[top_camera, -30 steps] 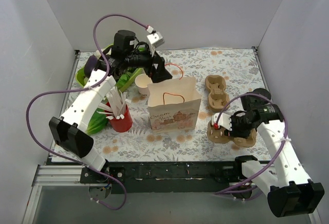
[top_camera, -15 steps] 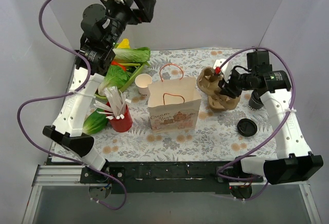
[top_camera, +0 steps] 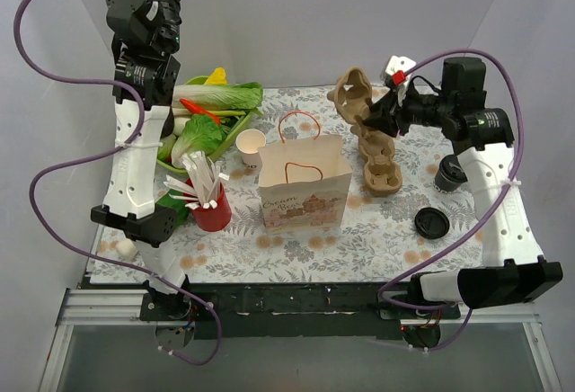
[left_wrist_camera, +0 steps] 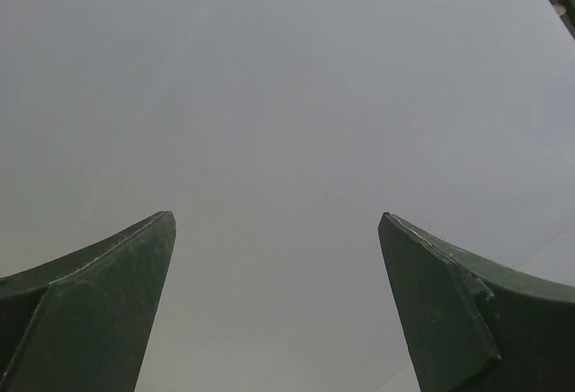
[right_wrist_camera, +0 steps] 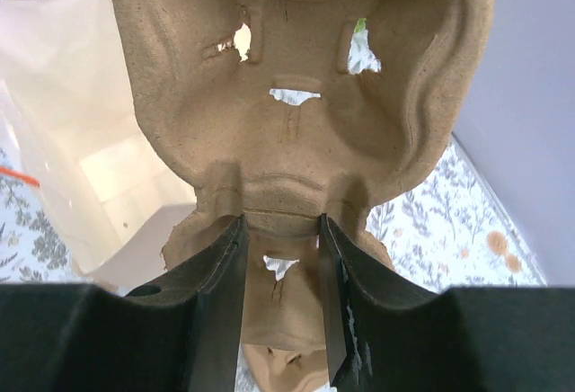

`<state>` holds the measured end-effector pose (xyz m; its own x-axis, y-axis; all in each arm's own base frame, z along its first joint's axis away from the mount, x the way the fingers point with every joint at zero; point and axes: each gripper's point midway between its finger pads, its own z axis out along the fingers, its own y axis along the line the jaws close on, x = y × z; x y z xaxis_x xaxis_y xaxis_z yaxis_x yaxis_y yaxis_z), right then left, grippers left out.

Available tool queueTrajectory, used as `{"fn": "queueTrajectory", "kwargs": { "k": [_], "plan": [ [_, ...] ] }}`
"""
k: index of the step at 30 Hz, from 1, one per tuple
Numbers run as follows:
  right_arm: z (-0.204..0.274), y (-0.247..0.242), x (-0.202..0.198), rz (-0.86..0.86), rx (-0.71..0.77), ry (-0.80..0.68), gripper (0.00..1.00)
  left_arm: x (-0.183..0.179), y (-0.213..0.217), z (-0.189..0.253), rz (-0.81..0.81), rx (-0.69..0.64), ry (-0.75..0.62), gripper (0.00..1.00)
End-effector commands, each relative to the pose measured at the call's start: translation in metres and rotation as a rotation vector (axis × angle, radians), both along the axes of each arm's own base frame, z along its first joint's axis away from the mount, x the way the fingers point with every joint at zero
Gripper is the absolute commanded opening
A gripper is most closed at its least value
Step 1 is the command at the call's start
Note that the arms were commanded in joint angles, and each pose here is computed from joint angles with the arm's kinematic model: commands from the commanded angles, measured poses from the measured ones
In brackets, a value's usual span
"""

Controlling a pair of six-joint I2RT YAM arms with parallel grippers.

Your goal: Pack the takeout coffee

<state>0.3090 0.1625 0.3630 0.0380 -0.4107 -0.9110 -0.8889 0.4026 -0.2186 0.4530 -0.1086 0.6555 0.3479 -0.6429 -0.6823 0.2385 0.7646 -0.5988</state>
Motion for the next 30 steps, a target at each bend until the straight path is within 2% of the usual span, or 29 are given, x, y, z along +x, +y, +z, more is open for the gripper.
{"fn": "queueTrajectory", "kwargs": {
  "k": [1, 6, 14, 17, 18, 20, 21, 22, 23, 24, 27, 28, 30],
  "plan": [
    [0.058, 0.015, 0.006, 0.044, 0.137, -0.093, 0.10, -0.037, 0.018, 0.032, 0.026, -0.069, -0.059, 0.98],
    [0.078, 0.028, -0.016, 0.126, 0.190, -0.069, 0.10, -0.027, 0.003, 0.029, -0.047, -0.096, -0.058, 0.98],
    [0.086, 0.053, -0.052, 0.245, 0.146, -0.077, 0.10, -0.020, 0.004, 0.034, -0.039, -0.143, -0.086, 0.98],
    [0.080, 0.061, -0.061, 0.275, 0.137, -0.064, 0.10, -0.021, -0.008, 0.039, -0.088, -0.073, -0.123, 0.98],
    [0.079, 0.062, -0.062, 0.279, 0.132, -0.065, 0.10, -0.007, -0.017, 0.023, -0.079, 0.020, -0.097, 0.98],
    [0.080, 0.065, -0.065, 0.294, 0.118, -0.081, 0.10, -0.009, -0.004, 0.020, -0.014, 0.028, -0.093, 0.98],
    [0.082, 0.065, -0.067, 0.291, 0.112, -0.087, 0.10, 0.014, -0.007, -0.022, 0.025, 0.130, 0.003, 0.98],
    [0.080, 0.067, -0.068, 0.300, 0.105, -0.077, 0.10, 0.015, -0.006, -0.031, 0.041, 0.167, 0.008, 0.98],
    [0.079, 0.068, -0.069, 0.311, 0.093, -0.087, 0.09, -0.003, 0.002, -0.028, 0.058, 0.190, 0.006, 0.98],
    [0.073, 0.067, -0.070, 0.305, 0.074, -0.076, 0.09, 0.019, -0.004, -0.092, 0.060, 0.321, 0.134, 0.98],
    [0.061, 0.066, -0.070, 0.320, 0.020, -0.076, 0.09, -0.011, -0.001, -0.132, -0.004, 0.408, 0.213, 0.98],
    [0.058, 0.069, -0.070, 0.333, 0.007, -0.075, 0.09, -0.013, -0.001, -0.177, -0.040, 0.433, 0.332, 0.98],
    [0.054, 0.069, -0.071, 0.353, -0.024, -0.091, 0.09, -0.035, 0.003, -0.189, -0.089, 0.456, 0.362, 0.98]
  ]
}}
